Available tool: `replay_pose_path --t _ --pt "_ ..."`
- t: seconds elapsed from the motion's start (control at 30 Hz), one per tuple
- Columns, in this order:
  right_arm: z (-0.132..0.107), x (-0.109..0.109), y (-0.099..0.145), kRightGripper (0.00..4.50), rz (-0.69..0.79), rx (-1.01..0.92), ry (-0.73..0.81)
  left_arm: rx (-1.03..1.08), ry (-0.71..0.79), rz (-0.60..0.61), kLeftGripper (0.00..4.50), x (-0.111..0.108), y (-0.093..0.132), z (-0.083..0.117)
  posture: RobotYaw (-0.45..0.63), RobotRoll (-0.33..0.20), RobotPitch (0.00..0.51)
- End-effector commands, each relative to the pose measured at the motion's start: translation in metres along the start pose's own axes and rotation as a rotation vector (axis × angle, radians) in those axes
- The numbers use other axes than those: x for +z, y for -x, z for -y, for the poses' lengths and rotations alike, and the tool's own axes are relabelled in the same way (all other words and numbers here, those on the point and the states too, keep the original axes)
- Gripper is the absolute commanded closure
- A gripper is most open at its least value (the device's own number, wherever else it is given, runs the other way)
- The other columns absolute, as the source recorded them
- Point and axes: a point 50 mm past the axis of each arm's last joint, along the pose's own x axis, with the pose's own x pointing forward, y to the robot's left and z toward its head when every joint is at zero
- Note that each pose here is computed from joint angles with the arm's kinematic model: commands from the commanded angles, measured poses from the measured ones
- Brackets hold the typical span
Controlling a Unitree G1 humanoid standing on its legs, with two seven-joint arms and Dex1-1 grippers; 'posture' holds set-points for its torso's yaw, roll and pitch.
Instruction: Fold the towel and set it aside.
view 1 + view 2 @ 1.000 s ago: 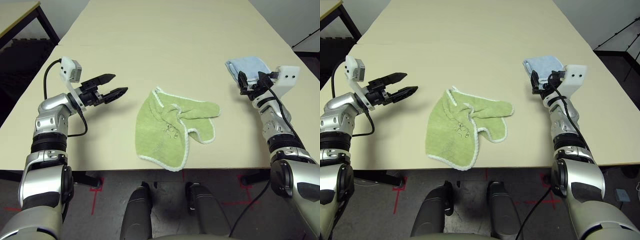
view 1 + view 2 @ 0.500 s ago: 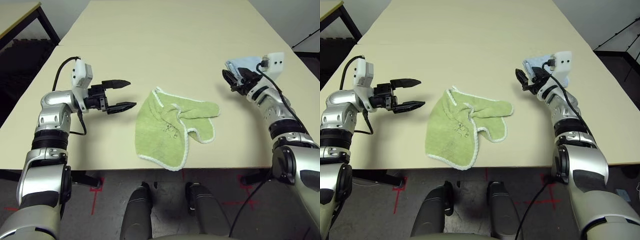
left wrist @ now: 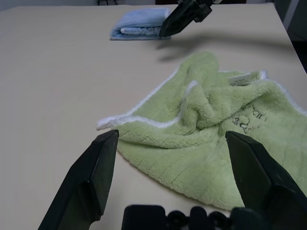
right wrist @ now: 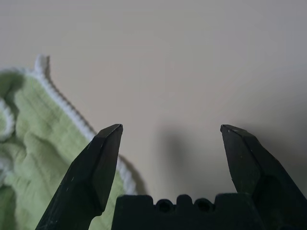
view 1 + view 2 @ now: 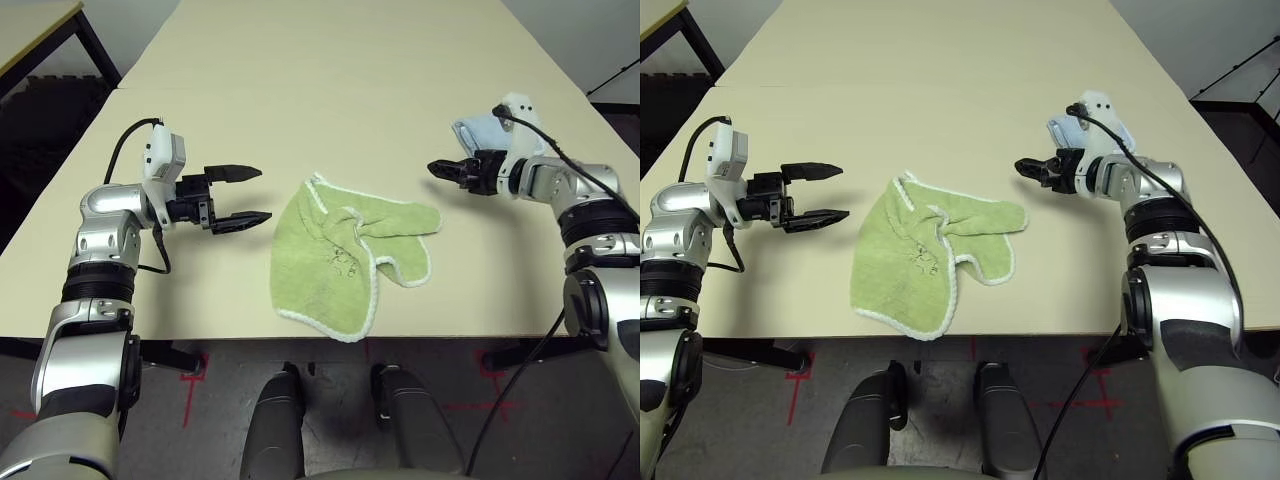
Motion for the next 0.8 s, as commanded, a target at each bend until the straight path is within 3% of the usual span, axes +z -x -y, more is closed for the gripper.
replay_pose_path --t 0.03,0.43,0.8 --pt "-0.004 -0.001 0.007 0.03 -0.071 0.014 -0.021 -0.021 -0.004 -0.008 0.0 0.0 -0.002 0.003 -0.03 0.0 0.165" --pt "-0.036 0.008 0.012 0.03 -0.246 0.089 -0.163 -0.026 -0.003 0.011 0.0 0.003 -0.007 0.001 -0.06 0.0 0.181" --pt "-0.034 -0.001 0.01 0.03 -0.313 0.052 -0.19 -0.026 0.01 0.014 0.0 0.003 -0.008 0.003 -0.07 0.0 0.187"
